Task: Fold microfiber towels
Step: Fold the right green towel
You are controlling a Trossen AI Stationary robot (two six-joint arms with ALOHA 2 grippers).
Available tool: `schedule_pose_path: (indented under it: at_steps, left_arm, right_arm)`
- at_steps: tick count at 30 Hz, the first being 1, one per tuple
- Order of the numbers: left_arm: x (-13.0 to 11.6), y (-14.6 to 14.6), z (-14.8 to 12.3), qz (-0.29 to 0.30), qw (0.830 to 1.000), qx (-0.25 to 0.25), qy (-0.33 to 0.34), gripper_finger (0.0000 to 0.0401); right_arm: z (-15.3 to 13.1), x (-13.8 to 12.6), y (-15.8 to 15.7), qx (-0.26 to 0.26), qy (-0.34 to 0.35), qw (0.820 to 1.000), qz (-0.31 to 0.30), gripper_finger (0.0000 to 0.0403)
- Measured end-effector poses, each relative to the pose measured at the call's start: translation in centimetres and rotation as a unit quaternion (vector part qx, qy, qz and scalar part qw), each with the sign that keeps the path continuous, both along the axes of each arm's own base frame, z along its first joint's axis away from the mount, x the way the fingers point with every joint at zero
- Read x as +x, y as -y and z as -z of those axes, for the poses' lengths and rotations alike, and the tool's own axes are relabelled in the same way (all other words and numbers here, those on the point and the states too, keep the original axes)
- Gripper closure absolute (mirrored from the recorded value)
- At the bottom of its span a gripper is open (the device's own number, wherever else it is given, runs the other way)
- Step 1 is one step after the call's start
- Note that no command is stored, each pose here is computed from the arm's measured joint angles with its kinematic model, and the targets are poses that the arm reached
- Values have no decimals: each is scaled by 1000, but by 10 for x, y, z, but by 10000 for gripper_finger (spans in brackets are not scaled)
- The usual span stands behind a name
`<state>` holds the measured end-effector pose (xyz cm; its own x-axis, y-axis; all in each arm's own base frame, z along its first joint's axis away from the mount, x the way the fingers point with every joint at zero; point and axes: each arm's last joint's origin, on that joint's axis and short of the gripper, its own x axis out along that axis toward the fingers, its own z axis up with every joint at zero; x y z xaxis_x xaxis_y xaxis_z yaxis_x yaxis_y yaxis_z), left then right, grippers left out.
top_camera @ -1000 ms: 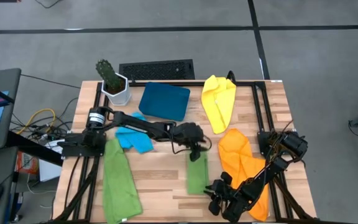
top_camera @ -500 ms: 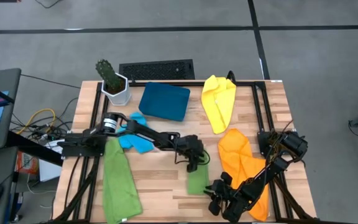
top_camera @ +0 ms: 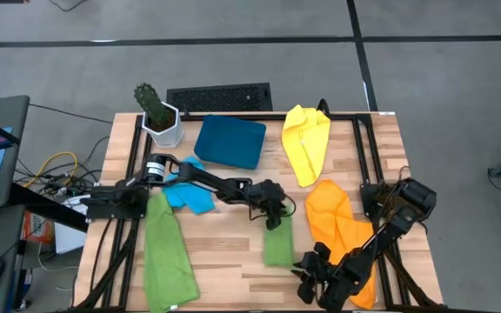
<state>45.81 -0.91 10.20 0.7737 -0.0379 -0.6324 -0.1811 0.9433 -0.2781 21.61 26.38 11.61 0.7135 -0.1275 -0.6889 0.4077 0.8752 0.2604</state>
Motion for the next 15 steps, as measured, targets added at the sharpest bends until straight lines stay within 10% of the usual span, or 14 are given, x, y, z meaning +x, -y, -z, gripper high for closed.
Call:
schedule_pose_path:
  at_steps: [15]
  left_arm:
    - [2,4,-8,-37,993,-115,-2,296]
  right_arm:
    - [-56,0,13,112,39,992,50,252]
